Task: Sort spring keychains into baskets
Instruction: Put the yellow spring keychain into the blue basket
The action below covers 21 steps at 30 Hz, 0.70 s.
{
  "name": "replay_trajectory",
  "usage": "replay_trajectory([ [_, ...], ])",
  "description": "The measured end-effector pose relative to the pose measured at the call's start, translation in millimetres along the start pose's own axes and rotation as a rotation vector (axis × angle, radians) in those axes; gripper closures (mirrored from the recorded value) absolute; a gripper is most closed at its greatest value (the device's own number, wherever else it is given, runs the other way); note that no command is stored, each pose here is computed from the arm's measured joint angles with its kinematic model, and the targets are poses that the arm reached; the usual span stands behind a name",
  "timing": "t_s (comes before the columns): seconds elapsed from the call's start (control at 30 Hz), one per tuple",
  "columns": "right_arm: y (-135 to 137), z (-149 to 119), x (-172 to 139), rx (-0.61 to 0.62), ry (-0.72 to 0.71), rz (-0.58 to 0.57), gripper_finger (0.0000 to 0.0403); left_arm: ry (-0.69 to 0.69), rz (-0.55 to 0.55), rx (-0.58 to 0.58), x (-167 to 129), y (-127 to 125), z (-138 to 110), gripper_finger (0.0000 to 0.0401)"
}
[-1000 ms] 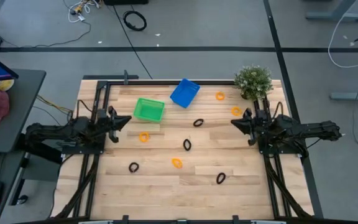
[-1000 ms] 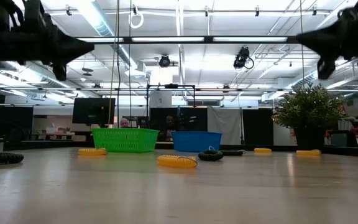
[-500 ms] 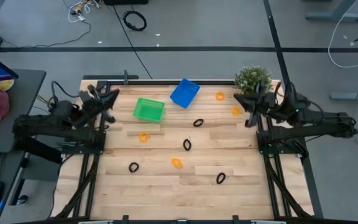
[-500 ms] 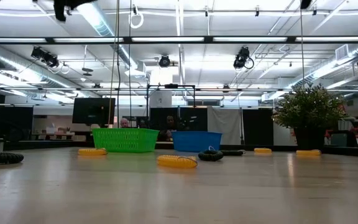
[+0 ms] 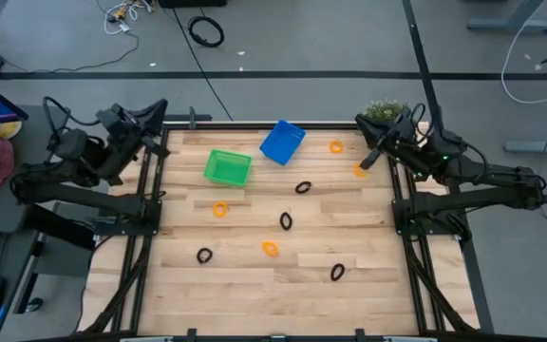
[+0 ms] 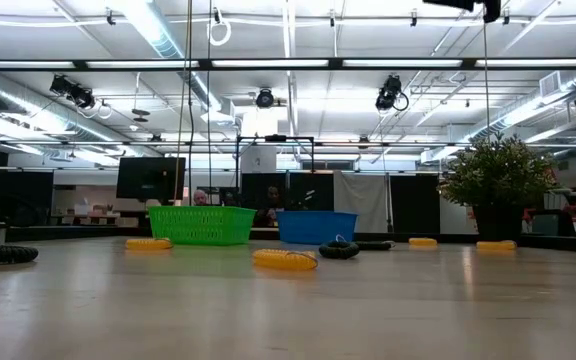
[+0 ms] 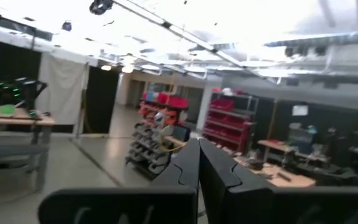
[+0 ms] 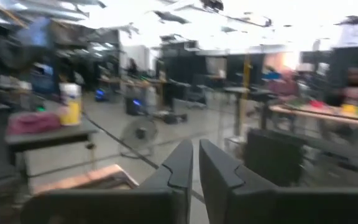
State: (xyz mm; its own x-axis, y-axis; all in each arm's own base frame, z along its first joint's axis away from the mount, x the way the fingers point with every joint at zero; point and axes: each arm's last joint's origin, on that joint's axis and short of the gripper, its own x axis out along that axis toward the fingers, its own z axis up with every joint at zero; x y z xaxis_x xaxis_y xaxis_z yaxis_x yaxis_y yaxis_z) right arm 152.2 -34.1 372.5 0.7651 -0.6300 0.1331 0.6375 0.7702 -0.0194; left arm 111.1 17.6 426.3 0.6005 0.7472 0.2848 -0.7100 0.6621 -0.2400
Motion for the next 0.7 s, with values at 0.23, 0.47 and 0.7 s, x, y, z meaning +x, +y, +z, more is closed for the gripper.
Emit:
replay_trajectory([
  [0.23,9,6,30,0.019,0.386,-0.087,0.034,0.046,0.12,0.077,7,-7,-11,0.0396],
  [0.47,2,-4,70,0.043,0.8,-0.184,0.0334,0.067,0.221,0.134,15,-8,-19,0.0396],
  [0.7,8,-6,80,-0.04,0.823,-0.112,0.0344,0.084,0.257,0.177,24,-10,-27,0.0396],
])
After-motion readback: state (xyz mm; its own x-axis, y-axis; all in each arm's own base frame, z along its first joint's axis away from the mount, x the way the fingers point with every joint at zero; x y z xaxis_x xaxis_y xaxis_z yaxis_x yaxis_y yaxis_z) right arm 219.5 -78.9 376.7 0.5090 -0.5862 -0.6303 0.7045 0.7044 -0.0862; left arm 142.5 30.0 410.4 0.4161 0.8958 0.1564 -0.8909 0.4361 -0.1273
